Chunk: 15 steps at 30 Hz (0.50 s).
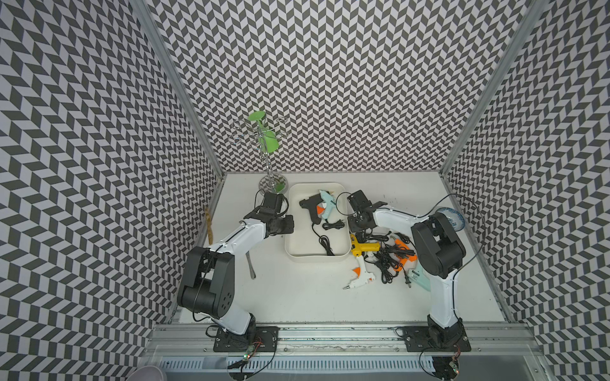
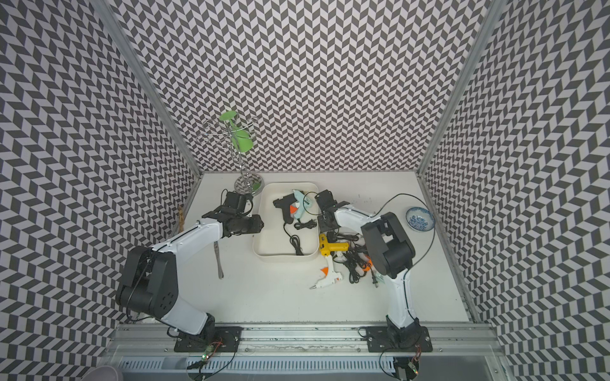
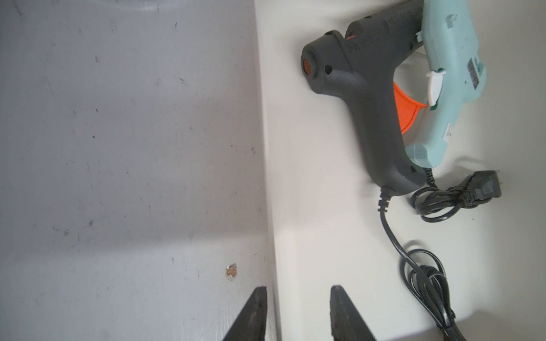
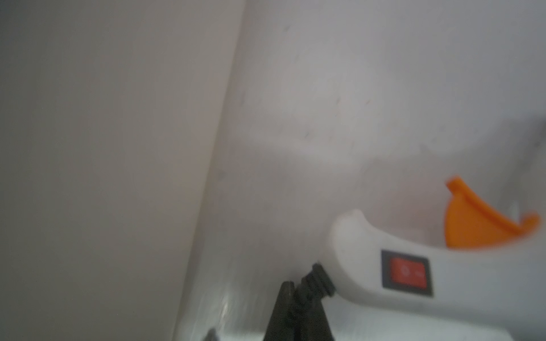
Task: Put the hot melt glue gun into the storage box
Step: Move the hot melt adhesive gun to the center of the board.
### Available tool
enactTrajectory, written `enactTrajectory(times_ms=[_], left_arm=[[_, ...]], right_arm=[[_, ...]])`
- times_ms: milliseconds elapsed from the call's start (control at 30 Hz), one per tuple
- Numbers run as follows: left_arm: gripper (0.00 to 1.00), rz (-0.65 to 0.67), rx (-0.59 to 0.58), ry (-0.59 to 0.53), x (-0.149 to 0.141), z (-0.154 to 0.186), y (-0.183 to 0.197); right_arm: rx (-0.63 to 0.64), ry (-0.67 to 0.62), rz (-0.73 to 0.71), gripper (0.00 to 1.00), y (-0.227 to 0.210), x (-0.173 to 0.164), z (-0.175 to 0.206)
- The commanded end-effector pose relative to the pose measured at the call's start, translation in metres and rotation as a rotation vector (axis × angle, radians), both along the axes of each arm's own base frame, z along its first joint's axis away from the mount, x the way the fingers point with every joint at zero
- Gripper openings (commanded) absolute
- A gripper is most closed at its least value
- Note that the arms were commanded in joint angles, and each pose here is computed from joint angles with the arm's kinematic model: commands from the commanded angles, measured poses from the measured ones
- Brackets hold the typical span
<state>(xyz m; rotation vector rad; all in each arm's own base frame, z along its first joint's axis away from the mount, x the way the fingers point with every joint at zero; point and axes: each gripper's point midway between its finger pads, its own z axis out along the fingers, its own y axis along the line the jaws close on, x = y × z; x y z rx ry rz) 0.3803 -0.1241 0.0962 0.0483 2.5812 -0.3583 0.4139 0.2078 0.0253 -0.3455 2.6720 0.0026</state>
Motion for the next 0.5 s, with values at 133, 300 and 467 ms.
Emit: enactTrajectory(times_ms=[133,300,467], left_arm=[[0.4,-0.015,-0.004,0.006,0.005,-0.004,-0.005],[0.4,-0.024,-0.013,0.007,0.006,-0.004,-0.007],[0.4,-0.025,-0.013,-0.002,0.005,-0.001,-0.006]], right_arm=[[0.054,0.025,-0.168,0.65,-0.041,-0.036,0.014],[0.189,-0.031,-0.22,0.78,-0.032,-0.014,0.04],[0.297,0.02,-0.214,0.8,-0.01,0.004,0.033]])
